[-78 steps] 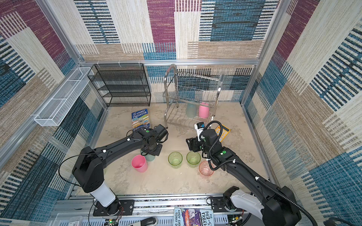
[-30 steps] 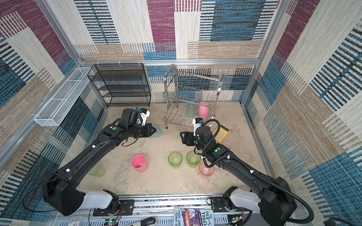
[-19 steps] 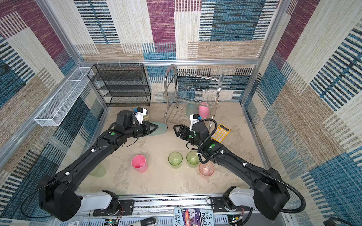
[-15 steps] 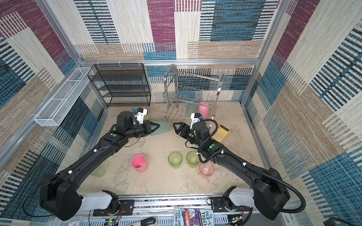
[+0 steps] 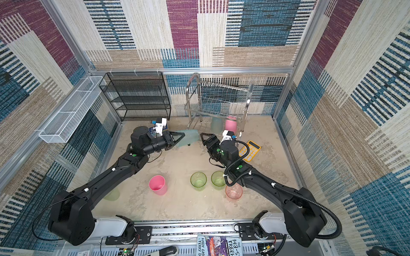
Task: Load the cups into the dish rack
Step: 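Bring the held teal cup with the left gripper toward the right gripper, then grasp the teal cup with the right gripper and open the left gripper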
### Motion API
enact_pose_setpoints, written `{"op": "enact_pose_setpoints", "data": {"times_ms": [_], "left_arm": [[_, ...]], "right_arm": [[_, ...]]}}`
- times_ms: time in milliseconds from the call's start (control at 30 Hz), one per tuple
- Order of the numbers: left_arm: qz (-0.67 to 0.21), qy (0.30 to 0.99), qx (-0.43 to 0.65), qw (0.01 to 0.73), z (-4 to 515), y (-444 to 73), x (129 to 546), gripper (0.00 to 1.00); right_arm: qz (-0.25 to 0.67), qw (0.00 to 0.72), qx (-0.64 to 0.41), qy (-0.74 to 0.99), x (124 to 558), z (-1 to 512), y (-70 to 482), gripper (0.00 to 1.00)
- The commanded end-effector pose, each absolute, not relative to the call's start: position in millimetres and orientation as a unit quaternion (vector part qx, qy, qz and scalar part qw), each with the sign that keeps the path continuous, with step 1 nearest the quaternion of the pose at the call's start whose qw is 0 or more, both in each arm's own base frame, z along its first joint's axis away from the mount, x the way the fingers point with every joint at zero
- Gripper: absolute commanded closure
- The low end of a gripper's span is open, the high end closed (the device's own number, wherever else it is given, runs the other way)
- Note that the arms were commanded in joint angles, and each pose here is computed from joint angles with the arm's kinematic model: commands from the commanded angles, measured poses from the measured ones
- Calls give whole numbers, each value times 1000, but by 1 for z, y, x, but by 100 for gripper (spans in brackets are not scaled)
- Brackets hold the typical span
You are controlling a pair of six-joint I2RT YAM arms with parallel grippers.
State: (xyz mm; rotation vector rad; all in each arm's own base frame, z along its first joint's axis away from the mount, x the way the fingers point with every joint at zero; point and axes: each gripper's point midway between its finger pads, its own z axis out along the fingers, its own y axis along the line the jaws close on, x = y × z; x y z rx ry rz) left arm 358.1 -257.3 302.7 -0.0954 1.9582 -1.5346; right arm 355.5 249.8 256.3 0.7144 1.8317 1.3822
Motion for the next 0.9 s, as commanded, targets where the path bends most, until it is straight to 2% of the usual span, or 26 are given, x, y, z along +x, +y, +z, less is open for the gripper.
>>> {"op": "enact_pose_setpoints", "data": {"times_ms": [0,400,867], "left_arm": [[-614,717,-26,329,320,-261,359,89],[-631,711,-44,309,314,-266,367,89],[-648,698,-138,271,301,-256,369,89]], "right_arm": [[582,342,292,678,359,266,257,11],[614,334,298,650,375,265,271,10],[639,341,281,630,391,266,287,10]]}}
